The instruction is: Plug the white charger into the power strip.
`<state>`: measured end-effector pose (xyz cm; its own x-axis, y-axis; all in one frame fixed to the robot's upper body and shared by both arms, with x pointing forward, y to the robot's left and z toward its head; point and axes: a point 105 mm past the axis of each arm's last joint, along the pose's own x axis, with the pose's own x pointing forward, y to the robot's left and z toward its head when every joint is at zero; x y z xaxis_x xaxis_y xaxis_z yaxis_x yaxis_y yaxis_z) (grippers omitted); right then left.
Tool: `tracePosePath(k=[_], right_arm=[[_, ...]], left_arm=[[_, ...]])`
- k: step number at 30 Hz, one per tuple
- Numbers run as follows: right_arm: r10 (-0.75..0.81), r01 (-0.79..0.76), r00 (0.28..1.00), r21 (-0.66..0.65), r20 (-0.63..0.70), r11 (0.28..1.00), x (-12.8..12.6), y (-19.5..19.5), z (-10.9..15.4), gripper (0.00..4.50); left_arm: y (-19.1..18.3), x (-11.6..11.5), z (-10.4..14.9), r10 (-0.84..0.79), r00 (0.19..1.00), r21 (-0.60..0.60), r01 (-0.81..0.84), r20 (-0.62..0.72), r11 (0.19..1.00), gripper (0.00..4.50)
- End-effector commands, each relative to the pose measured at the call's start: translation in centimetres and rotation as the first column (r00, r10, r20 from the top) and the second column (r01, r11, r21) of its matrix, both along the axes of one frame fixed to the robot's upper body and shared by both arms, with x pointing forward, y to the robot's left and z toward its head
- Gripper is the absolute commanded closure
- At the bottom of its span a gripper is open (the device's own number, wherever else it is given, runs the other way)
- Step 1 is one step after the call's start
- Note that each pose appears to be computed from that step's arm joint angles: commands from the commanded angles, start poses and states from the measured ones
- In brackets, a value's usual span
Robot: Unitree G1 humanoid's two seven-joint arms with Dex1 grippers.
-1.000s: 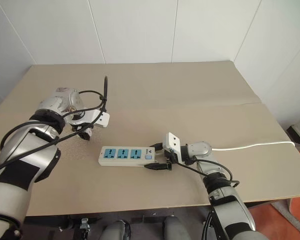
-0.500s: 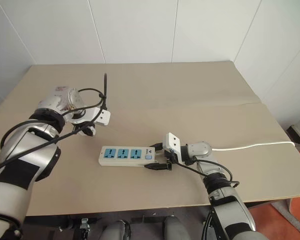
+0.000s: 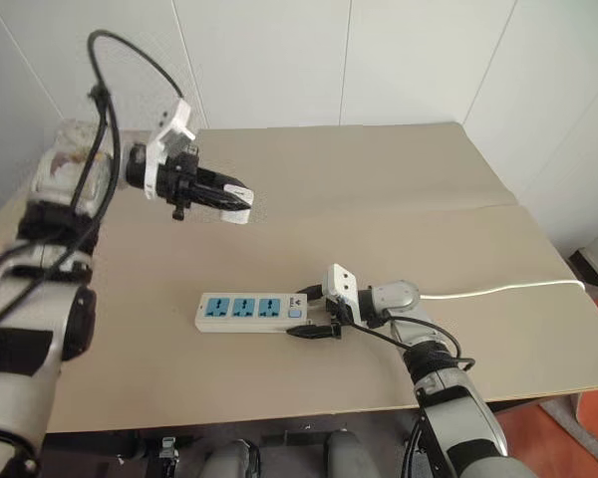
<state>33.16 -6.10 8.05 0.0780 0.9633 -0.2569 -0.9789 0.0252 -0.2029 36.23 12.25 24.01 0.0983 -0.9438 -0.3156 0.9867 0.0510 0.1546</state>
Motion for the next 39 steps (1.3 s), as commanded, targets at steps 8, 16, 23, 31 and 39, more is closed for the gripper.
tracePosePath(k=[8,16,23,31,39], right_arm=[[0.018,-0.020,0.999,-0.063,-0.034,0.998,-0.7,0.5,-2.3,1.07],[0.022,-0.024,0.999,-0.065,-0.029,0.998,-0.9,0.4,-2.4,1.07],[0.015,-0.017,1.000,-0.068,-0.024,0.998,-1.0,0.3,-2.4,1.07],[0.008,-0.009,1.000,-0.069,-0.018,0.998,-1.1,0.3,-2.5,1.07],[0.010,-0.011,1.000,-0.069,-0.017,0.998,-1.2,0.5,-2.7,1.07]], left_arm=[[-1.2,-4.8,-2.6,-0.197,0.979,-0.329,0.166,-0.061,0.930,3.48],[-1.6,-3.8,-6.3,-0.187,0.977,-0.259,0.157,-0.097,0.953,3.48],[-2.1,-2.9,-7.4,-0.191,0.976,-0.218,0.166,-0.100,0.962,3.48],[-2.5,-2.7,-8.5,-0.195,0.972,-0.207,0.166,-0.131,0.964,3.48],[-3.2,-2.9,-8.9,-0.213,0.965,-0.227,0.175,-0.154,0.958,3.48]])
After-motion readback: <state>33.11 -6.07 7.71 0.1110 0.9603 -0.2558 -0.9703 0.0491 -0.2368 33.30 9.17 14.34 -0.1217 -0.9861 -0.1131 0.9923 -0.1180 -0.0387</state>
